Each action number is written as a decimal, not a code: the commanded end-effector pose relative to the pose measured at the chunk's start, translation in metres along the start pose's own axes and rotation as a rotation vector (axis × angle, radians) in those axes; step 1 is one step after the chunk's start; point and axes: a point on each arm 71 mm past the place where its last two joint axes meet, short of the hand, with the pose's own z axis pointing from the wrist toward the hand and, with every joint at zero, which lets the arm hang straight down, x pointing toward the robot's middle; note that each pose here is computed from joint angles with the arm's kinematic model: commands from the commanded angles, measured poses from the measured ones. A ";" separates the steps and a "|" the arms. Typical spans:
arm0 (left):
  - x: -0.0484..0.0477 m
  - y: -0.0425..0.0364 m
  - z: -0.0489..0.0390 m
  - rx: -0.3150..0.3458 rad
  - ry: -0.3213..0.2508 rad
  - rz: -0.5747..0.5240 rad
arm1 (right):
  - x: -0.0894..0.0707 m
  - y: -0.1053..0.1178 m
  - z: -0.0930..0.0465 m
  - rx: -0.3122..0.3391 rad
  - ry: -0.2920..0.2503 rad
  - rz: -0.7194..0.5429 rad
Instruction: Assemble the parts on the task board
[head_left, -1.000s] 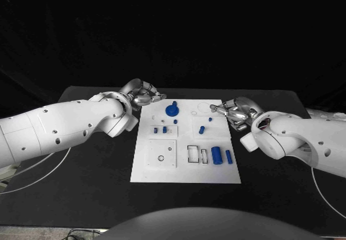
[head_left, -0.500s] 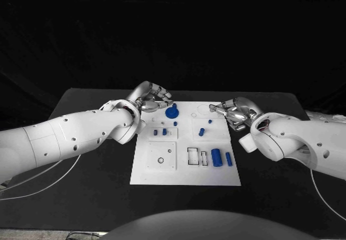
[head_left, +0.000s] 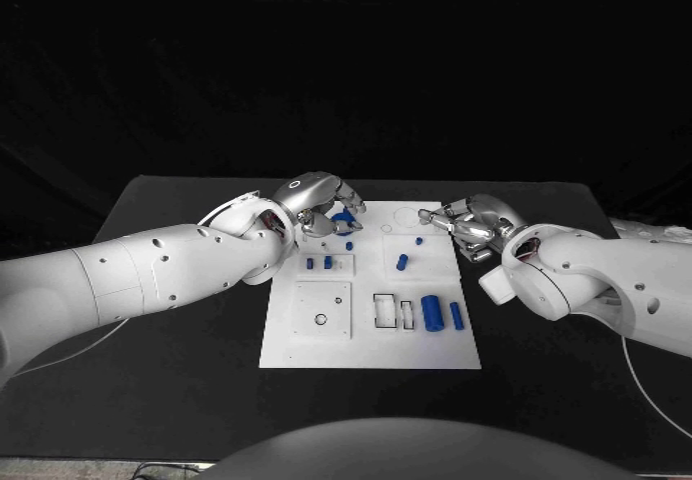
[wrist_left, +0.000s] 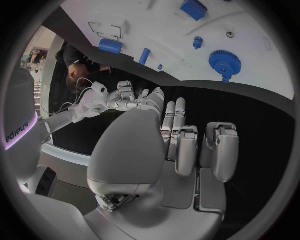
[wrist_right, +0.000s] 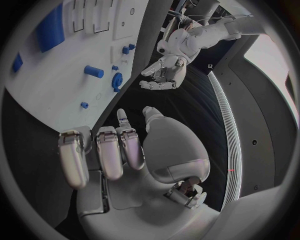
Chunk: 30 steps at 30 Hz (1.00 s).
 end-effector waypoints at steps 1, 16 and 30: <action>0.0046 -0.0035 0.0008 0.051 0.065 0.130 | 0.002 -0.001 0.000 0.017 0.032 -0.002; 0.0060 -0.0009 0.0111 0.028 0.207 0.240 | 0.006 -0.002 0.002 0.031 0.049 -0.003; 0.0167 0.0076 0.0193 -0.009 0.272 0.252 | 0.007 -0.002 0.003 0.033 0.051 -0.003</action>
